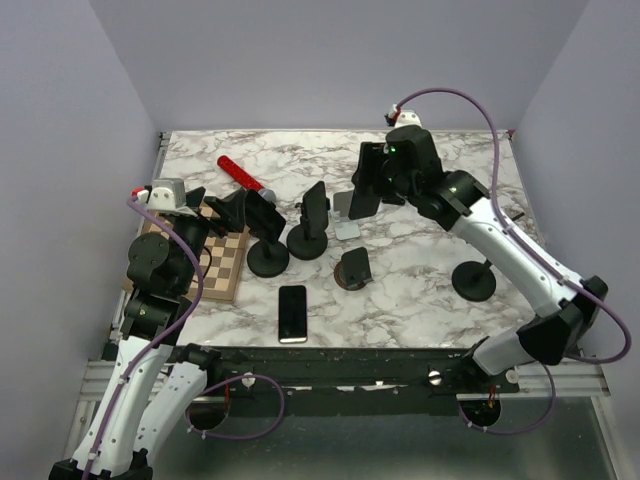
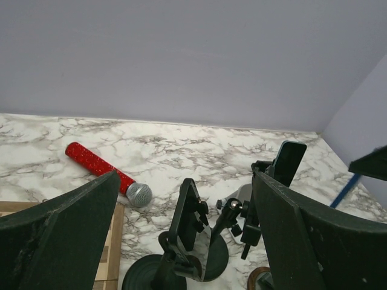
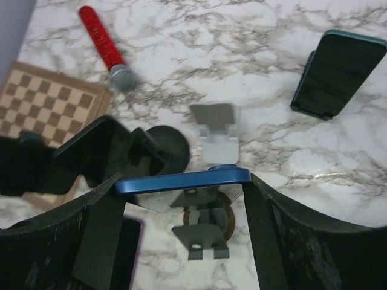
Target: Remove the phone from the phone stand
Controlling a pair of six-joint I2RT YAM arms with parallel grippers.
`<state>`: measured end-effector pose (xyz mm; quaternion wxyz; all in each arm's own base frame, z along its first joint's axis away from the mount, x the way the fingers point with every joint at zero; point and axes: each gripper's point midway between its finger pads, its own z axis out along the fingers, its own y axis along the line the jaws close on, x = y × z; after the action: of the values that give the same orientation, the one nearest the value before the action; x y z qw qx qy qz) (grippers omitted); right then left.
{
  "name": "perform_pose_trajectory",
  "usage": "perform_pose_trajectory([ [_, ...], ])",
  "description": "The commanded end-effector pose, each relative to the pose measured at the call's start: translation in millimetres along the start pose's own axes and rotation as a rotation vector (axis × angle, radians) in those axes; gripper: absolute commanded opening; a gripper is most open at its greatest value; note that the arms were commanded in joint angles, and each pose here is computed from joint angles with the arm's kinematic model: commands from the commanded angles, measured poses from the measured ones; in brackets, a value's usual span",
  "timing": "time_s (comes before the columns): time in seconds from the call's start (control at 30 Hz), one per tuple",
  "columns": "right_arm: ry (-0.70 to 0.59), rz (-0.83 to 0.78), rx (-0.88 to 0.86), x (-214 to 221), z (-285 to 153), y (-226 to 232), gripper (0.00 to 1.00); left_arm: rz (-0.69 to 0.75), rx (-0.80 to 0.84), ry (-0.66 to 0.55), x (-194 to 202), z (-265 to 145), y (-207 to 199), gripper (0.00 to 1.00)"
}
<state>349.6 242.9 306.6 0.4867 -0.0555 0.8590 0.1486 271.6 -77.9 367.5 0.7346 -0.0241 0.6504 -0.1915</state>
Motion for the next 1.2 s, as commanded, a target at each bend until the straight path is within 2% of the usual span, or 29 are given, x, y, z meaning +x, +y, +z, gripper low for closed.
perform_pose_trajectory([
  [0.0, 0.212, 0.068, -0.246, 49.4, -42.1, 31.4, 0.01, -0.016, 0.016, -0.009, -2.3, -1.8, -3.0, 0.98],
  [0.17, 0.436, 0.103, -0.449, 110.8, -69.8, 61.3, 0.01, -0.017, 0.016, -0.009, -2.2, -1.5, -3.0, 0.98],
  [0.33, 0.565, 0.078, -0.475, 169.0, -82.8, 86.4, 0.01, -0.018, 0.016, -0.005, -1.3, -0.9, -2.8, 0.98],
  [0.5, 0.645, 0.149, -0.461, 218.0, -72.0, 102.1, 0.01, -0.016, 0.012, -0.009, -2.5, -2.3, -2.1, 0.98],
  [0.67, 0.673, 0.147, -0.35, 257.3, -44.6, 96.8, 0.01, -0.012, 0.0, -0.019, -4.5, -3.4, 0.2, 0.99],
  [0.9, 0.651, 0.105, -0.164, 287.7, -7.5, 72.6, 0.01, -0.011, 0.001, -0.021, -5.8, -4.2, -0.2, 0.99],
  [1.17, 0.536, 0.168, 0.01, 301.5, 36.2, 57.4, 0.01, -0.009, 0.001, -0.021, -5.6, -4.2, -0.1, 0.99],
])
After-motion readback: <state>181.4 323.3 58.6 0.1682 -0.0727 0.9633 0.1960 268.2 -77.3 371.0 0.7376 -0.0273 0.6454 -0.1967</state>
